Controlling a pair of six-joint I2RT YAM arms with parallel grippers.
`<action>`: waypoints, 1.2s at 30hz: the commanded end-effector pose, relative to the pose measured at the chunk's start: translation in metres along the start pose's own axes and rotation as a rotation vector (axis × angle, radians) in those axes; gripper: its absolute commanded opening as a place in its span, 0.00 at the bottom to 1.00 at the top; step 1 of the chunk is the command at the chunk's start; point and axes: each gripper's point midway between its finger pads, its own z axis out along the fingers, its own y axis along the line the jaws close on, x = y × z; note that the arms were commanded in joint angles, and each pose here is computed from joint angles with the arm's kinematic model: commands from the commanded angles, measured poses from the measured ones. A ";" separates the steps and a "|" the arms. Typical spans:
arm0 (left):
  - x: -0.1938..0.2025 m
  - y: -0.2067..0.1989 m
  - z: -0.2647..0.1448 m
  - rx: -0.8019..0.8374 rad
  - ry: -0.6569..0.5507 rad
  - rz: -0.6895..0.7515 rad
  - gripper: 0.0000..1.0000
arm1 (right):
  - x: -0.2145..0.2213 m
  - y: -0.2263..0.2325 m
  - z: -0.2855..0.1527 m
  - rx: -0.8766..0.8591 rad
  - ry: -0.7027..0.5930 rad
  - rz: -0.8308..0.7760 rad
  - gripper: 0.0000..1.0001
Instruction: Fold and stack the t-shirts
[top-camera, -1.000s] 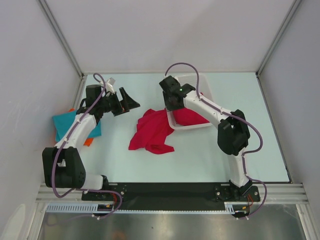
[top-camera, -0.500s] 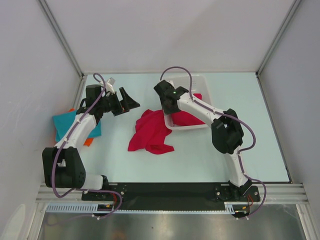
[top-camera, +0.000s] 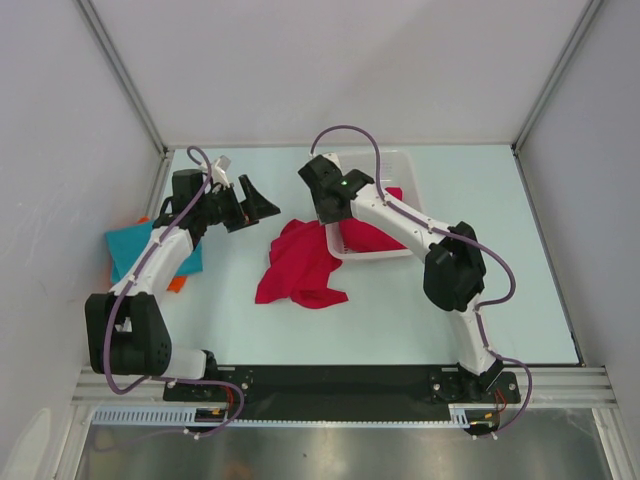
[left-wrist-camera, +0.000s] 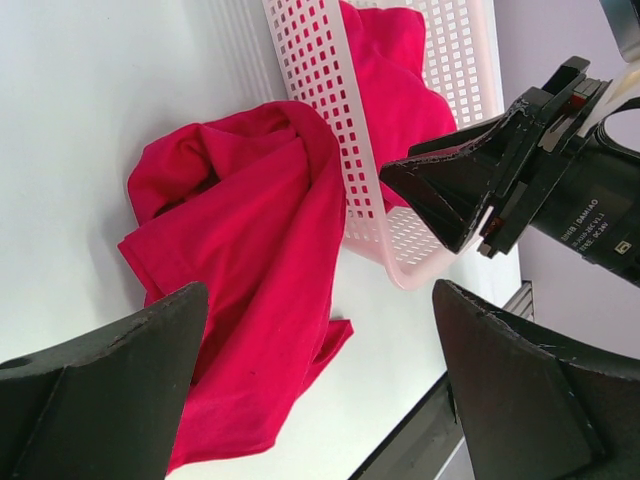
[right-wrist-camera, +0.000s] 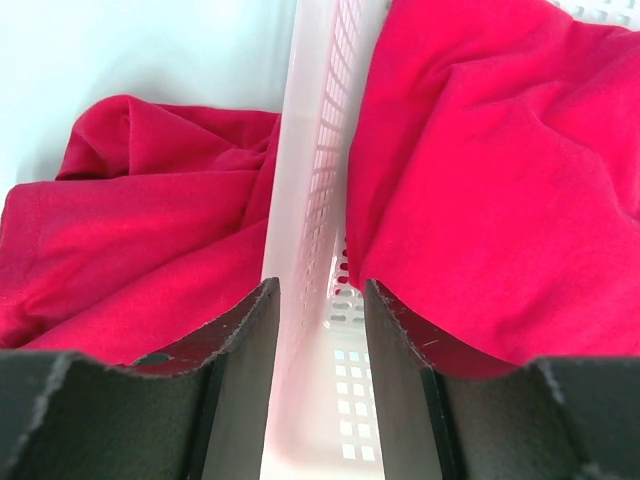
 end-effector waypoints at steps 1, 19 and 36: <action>-0.018 -0.008 -0.002 0.023 -0.040 0.050 1.00 | -0.018 0.008 -0.015 -0.034 -0.047 0.022 0.44; -0.028 -0.011 -0.002 0.018 -0.051 0.053 0.99 | 0.011 -0.009 0.071 -0.095 0.132 0.070 0.44; -0.032 -0.012 -0.001 0.018 -0.048 0.066 1.00 | 0.045 -0.239 0.121 0.288 0.169 0.580 0.00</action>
